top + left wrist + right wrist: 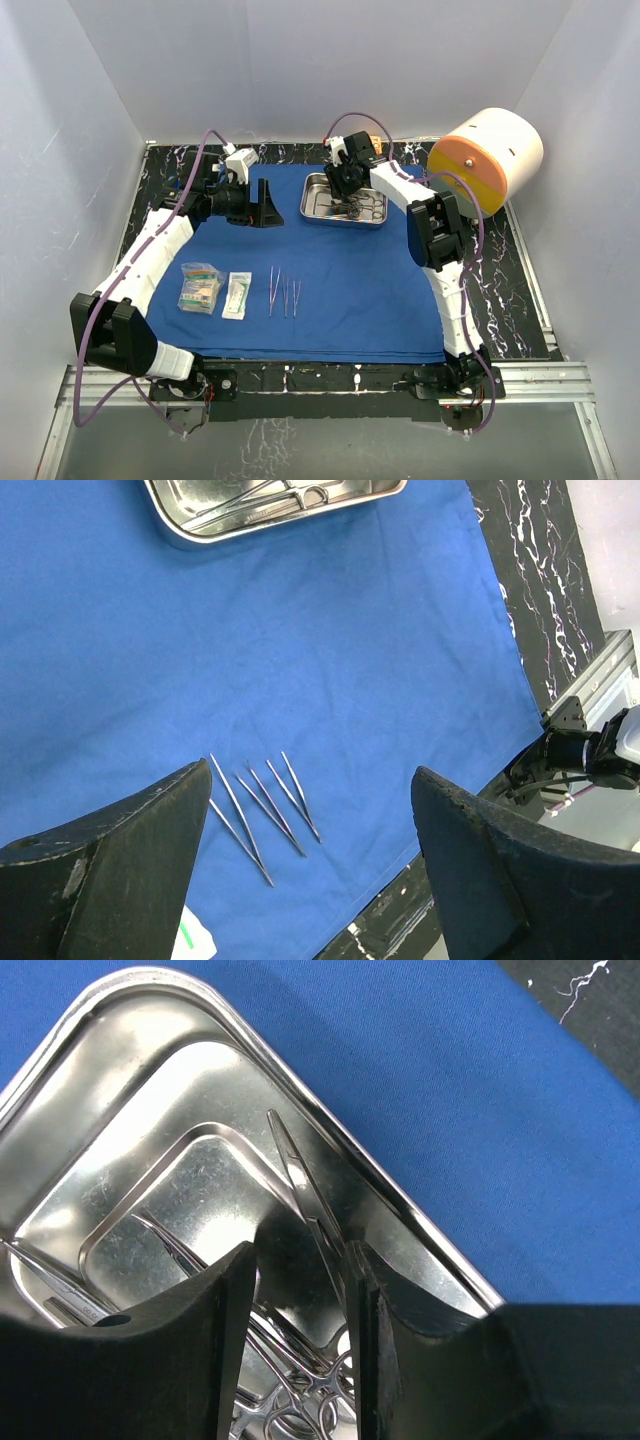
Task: Open and lay out the surgical kit
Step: Pick up the medical item from the container.
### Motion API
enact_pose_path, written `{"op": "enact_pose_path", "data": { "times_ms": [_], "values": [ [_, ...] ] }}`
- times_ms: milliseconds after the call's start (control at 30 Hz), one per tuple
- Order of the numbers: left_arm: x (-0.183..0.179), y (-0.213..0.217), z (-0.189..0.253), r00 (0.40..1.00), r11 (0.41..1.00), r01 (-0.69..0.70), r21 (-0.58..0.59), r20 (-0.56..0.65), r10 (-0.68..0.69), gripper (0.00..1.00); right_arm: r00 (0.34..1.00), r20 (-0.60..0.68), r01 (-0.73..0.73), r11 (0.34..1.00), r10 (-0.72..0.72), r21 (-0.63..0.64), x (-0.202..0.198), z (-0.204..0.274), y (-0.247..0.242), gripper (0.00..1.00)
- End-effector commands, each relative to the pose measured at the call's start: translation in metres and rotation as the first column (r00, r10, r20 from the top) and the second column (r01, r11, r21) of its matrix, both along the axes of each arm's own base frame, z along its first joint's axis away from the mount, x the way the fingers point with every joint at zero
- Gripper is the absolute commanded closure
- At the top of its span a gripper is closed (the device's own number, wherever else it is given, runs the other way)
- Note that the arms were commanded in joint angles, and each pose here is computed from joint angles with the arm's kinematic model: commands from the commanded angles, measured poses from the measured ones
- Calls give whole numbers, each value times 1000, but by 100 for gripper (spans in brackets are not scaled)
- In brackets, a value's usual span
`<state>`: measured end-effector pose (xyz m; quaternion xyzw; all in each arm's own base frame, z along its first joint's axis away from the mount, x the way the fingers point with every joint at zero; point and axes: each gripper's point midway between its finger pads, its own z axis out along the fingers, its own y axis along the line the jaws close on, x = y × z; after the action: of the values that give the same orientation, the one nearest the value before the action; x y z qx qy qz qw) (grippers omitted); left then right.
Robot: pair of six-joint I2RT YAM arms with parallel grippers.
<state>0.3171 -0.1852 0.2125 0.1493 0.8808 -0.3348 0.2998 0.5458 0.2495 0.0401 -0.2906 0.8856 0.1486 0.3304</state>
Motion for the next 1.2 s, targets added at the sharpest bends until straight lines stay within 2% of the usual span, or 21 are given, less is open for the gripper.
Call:
{"op": "enact_pose_path", "data": {
  "times_ms": [0,167,300,433,667,900,1033,1167],
  "values": [
    [-7,-1,15,999,999,13,-34,35,-11,20,1000,26,-12,1000,12,5,5,-3,14,60],
    [-7,0,14,1000,999,9,-35,30,-8,20,998,45,-45,996,48,-71,7,-18,16,57],
    [-10,1,20,999,999,9,-40,50,-7,20,997,19,-70,991,73,-115,5,-32,11,59],
    [-10,2,20,999,999,7,-43,52,-4,20,995,-31,-99,989,96,-111,-5,-44,13,70],
    [-10,3,21,999,999,2,-46,50,1,20,990,-83,-120,992,117,-38,-14,-43,25,100],
    [-9,5,21,999,999,-4,-47,49,6,20,993,28,-116,993,114,38,-2,24,35,100],
    [-9,5,22,999,999,-3,-50,50,5,19,988,75,-139,990,138,5,-3,44,27,99],
    [-10,5,23,999,999,-2,-52,54,5,19,977,102,-185,982,189,-40,-11,54,13,79]
  ]
}}
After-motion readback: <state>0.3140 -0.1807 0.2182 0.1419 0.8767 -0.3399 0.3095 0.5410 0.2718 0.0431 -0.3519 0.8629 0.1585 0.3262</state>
